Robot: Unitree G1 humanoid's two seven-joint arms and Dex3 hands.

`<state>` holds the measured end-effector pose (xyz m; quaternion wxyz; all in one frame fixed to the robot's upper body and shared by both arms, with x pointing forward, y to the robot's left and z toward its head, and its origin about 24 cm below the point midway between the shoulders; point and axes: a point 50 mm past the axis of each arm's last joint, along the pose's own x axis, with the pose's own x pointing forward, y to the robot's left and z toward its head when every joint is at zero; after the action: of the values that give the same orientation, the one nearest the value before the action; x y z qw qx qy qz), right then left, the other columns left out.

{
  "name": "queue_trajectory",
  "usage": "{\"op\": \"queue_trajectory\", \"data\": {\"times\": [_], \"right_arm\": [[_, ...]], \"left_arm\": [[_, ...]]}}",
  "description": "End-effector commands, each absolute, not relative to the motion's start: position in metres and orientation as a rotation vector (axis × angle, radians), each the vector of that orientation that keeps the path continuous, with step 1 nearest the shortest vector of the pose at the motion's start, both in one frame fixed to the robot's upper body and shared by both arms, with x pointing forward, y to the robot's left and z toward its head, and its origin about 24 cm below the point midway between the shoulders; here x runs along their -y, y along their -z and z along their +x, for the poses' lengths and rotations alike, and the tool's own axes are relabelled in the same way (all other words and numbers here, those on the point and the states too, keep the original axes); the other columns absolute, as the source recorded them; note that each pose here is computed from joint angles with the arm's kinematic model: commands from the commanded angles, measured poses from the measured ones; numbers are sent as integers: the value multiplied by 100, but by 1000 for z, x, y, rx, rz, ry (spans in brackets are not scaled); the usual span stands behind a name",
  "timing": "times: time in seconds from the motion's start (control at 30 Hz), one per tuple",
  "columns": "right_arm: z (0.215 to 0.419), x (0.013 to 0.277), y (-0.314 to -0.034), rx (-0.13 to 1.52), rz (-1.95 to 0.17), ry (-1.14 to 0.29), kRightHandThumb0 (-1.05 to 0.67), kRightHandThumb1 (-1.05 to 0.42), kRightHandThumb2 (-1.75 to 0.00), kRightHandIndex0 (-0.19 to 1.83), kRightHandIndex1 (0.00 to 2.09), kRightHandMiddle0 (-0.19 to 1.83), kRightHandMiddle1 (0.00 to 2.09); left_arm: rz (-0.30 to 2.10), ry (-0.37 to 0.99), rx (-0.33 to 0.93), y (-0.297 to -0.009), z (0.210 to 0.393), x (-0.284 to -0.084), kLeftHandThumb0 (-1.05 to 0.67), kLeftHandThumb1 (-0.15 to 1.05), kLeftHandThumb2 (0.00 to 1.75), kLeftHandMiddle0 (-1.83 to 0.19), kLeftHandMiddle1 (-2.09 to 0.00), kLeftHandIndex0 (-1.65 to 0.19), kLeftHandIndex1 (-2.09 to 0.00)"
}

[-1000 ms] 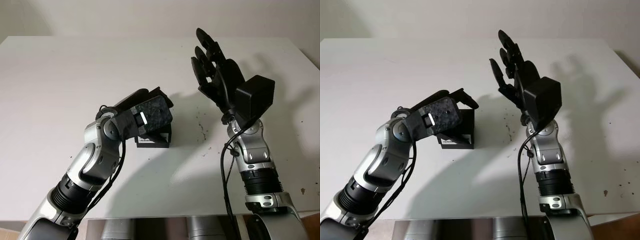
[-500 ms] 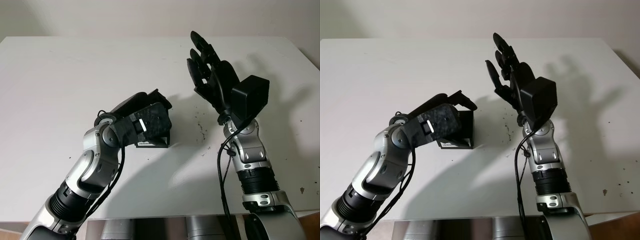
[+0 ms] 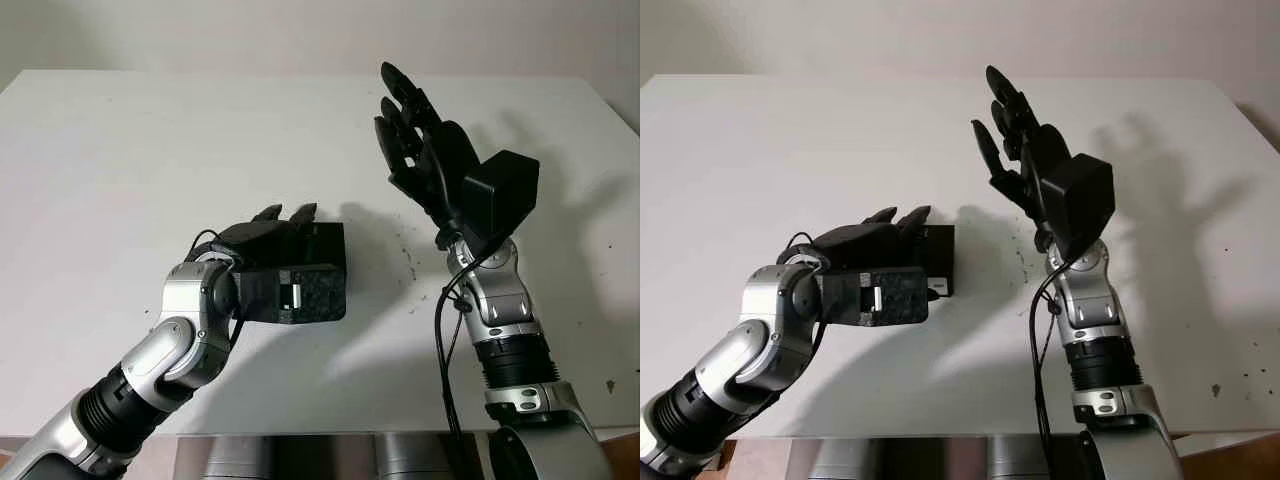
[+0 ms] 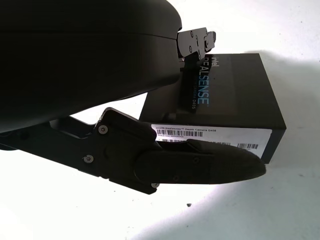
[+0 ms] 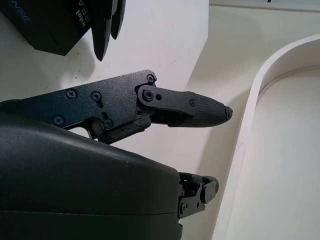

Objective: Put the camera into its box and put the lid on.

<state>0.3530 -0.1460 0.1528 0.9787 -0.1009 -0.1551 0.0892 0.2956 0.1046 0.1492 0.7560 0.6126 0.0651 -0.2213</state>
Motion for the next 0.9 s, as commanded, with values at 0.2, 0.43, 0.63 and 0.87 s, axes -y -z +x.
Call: {"op": "queue_trajectory", "data": {"times": [0.2,0.43,0.63,0.87], "right_arm": [[353,147,-160,339,-205,-181,-62,-105,-52,10,5,11,13],[353,149,-160,348,-224,-174,-62,-105,-52,11,5,11,12],[354,150,-161,356,-216,-165,-63,-105,-51,10,5,11,11],[356,151,-161,366,-198,-171,-61,-105,-50,10,5,11,11]], "left_arm": [[1298,481,-147,-150,297,-111,-89,105,59,19,0,19,0],[1098,430,-45,-189,302,-126,-88,105,65,19,0,19,0],[889,330,77,-228,305,-149,-92,105,71,19,0,19,0],[652,111,226,-242,312,-174,-83,105,68,18,-1,13,-3]]}}
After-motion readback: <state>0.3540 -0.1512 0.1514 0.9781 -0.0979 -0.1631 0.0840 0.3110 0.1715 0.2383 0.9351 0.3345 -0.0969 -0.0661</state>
